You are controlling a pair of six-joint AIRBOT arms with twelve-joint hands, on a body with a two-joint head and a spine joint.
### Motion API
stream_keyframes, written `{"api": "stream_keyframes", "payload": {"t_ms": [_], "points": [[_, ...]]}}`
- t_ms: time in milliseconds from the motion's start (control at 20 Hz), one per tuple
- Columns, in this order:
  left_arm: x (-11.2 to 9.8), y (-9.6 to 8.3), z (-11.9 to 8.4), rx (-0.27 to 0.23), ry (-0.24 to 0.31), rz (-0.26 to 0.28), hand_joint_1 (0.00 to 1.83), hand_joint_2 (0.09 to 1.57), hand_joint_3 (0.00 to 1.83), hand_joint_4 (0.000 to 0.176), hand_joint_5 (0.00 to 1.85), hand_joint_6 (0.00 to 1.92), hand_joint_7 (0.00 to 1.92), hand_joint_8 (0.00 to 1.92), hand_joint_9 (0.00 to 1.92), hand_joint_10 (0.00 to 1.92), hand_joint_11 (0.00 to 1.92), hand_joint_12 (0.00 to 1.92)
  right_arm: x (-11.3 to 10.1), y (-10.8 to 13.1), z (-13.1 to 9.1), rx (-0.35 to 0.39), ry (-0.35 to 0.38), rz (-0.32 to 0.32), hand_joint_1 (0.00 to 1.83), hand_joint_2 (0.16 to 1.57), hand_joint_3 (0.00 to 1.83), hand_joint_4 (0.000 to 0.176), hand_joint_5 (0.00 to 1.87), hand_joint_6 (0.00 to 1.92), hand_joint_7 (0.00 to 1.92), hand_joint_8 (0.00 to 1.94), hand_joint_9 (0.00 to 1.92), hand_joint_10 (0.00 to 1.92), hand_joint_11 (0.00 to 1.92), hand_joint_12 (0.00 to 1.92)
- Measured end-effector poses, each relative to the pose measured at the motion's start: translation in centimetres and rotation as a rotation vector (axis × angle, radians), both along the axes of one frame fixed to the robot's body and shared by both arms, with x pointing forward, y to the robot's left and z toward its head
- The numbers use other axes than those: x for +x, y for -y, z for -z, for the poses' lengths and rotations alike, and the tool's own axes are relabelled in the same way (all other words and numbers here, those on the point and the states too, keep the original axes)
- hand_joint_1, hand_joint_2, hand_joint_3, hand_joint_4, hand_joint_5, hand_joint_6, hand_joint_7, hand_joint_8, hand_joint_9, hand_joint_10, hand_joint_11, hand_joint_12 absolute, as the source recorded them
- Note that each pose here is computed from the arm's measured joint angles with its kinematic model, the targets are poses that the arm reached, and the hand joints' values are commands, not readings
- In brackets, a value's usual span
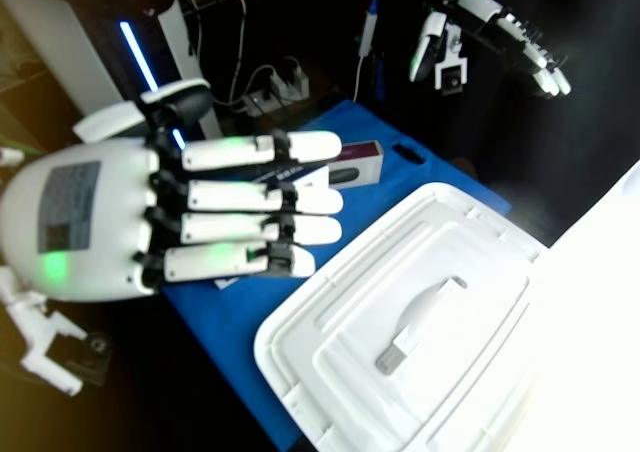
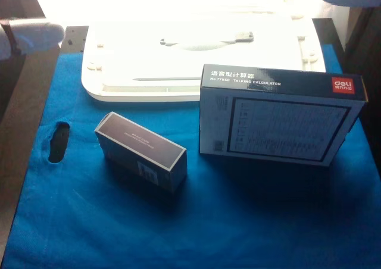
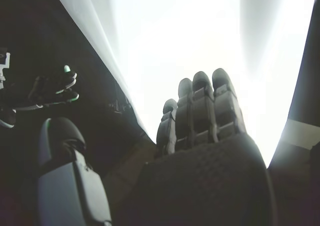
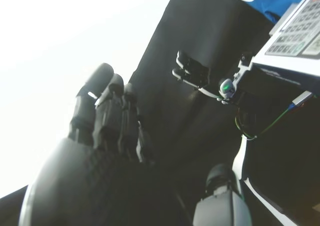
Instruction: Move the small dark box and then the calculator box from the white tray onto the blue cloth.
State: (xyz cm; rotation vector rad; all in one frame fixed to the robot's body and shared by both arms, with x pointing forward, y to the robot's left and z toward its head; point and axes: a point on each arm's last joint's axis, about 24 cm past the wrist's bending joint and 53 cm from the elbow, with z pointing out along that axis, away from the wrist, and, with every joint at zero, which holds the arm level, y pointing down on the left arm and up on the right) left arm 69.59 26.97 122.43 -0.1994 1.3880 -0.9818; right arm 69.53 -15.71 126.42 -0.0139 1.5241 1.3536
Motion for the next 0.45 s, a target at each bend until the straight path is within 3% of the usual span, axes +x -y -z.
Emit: {"api": "stream_keyframes", "payload": {"t_ms": [50,150,200,350,450], "points": [[0.0,0.1,-0.3,-0.002,0.008,0.005,0.49,0.88,0.00,0.143,0.00,0.00,0.07,0.00,0.00,0.00,0.00,0.05,0.0,0.0,0.0,-0.002,0.002,0.000,0.10,0.86,0.00,0.033,0.06,0.00,0.23,0.00,0.23,0.00,0.00,0.78],[0.0,0.3,-0.3,0.000,0.010,0.008,0.48,0.88,0.00,0.139,0.00,0.00,0.05,0.00,0.00,0.00,0.00,0.05,0.1,0.1,0.1,-0.004,0.000,0.005,0.09,0.88,0.00,0.031,0.07,0.00,0.22,0.00,0.24,0.00,0.00,0.88],[-0.1,0.2,-0.4,0.002,0.013,0.008,0.47,0.88,0.00,0.141,0.00,0.00,0.05,0.00,0.01,0.00,0.02,0.05,0.1,0.2,0.0,-0.004,0.000,0.006,0.10,0.88,0.00,0.041,0.07,0.00,0.22,0.00,0.24,0.00,0.00,0.88],[-0.2,-0.2,-1.0,0.001,0.026,0.003,0.48,0.88,0.00,0.133,0.00,0.00,0.10,0.02,0.05,0.02,0.03,0.06,0.2,0.3,0.0,-0.007,0.002,0.009,0.09,0.89,0.00,0.041,0.06,0.00,0.24,0.00,0.25,0.00,0.00,0.90],[-0.3,-0.2,-1.4,-0.004,0.038,0.004,0.49,0.85,0.00,0.137,0.00,0.00,0.13,0.01,0.09,0.01,0.05,0.07,0.3,0.5,0.0,-0.003,0.002,0.013,0.09,0.90,0.00,0.046,0.06,0.00,0.23,0.00,0.24,0.01,0.00,0.85]]}}
